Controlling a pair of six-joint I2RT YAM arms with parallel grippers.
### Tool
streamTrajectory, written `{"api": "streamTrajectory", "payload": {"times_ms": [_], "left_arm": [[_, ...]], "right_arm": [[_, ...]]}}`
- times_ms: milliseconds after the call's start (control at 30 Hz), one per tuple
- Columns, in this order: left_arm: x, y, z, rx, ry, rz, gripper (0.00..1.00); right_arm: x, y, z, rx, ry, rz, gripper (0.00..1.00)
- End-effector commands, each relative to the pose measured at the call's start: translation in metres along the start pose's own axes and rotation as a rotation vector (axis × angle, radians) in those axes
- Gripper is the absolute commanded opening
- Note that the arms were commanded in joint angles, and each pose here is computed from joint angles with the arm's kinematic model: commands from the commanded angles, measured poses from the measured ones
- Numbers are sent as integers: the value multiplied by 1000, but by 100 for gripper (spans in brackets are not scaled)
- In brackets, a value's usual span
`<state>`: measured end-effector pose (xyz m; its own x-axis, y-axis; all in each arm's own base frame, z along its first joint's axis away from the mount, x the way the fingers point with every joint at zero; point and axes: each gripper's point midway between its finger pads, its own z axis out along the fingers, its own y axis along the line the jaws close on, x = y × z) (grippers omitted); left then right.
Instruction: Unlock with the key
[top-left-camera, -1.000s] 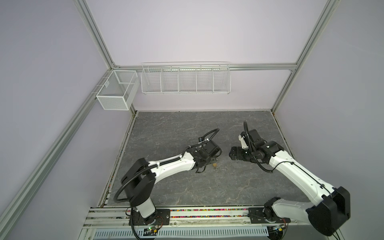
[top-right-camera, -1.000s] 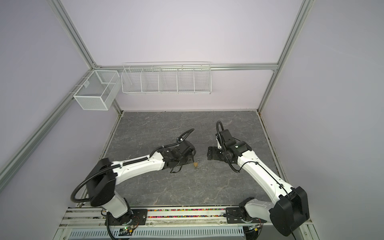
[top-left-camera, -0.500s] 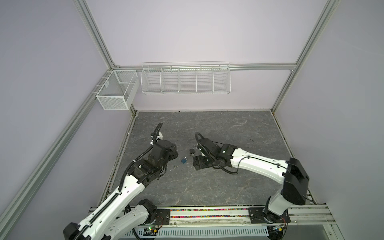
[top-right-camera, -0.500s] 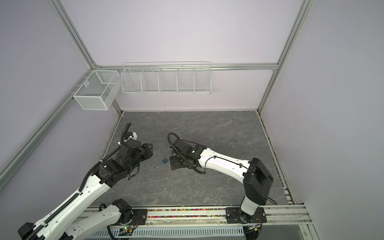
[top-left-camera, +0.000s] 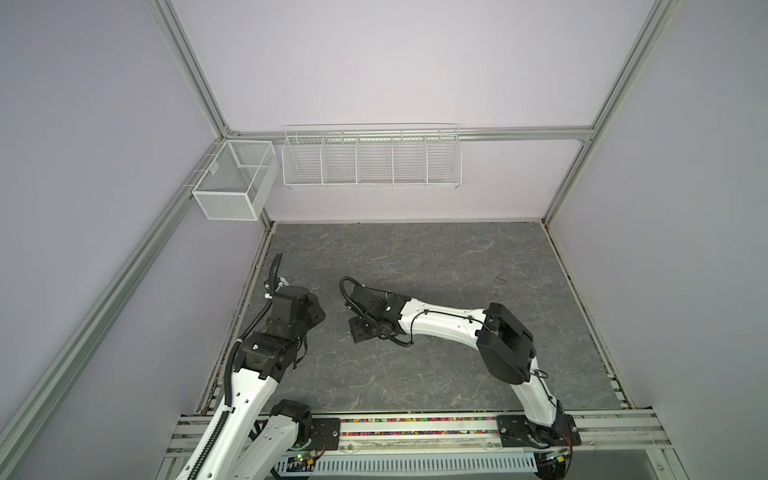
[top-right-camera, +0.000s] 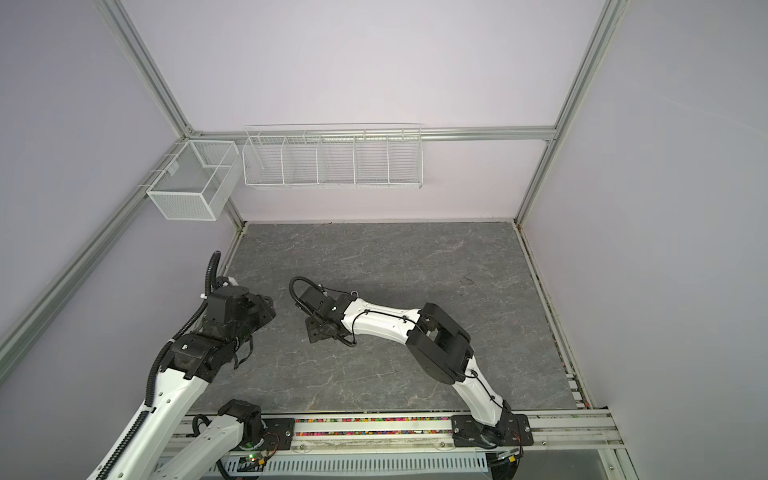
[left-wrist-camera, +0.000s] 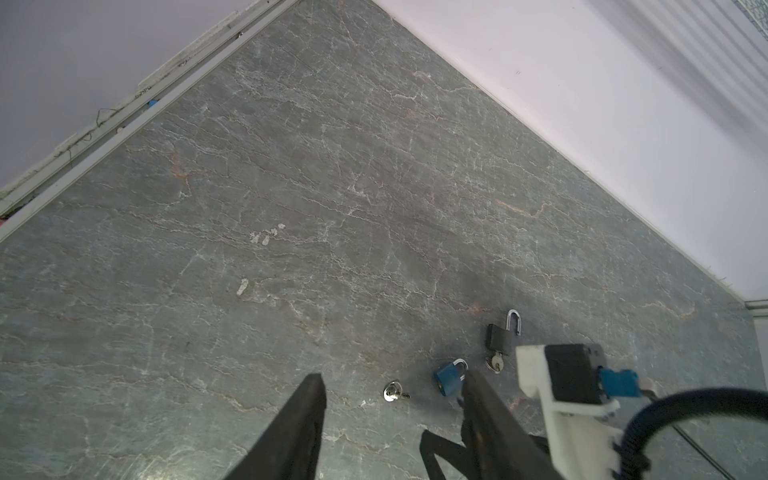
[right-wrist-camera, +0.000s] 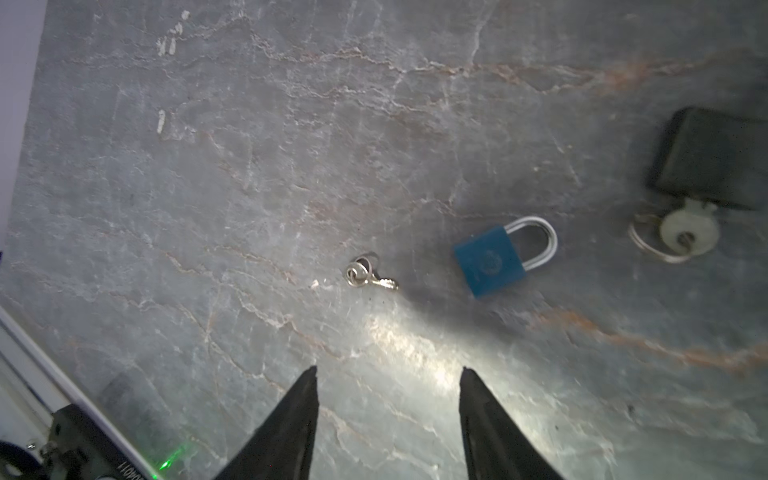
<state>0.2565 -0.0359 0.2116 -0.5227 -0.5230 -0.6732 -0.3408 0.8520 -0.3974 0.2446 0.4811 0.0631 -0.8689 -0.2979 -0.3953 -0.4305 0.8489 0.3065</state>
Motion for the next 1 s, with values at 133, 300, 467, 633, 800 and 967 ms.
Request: {"api": "streamTrajectory", "payload": {"times_ms": [133,300,467,633,800,967], "left_arm": [[8,24,-7,-55,-28,-72,54],[8,32,-11,-70,-51,-95,54],[6,36,-14,-79,-65,-106,54],[7,37,-15,-77,-65,-123,54],[8,41,-18,-82,-75,-138,54],[10,44,-20,-75,-86,-153,54]], "right_arm": [[-10,5,19,22,-8,29,51],[-9,11,31,27,2,13,47],[-8,11,36,32,12,15,45],[-3,13,43,30,33,10,40],[-2,14,50,39,43,2,36],[1,16,59,42,59,-10,29]]}}
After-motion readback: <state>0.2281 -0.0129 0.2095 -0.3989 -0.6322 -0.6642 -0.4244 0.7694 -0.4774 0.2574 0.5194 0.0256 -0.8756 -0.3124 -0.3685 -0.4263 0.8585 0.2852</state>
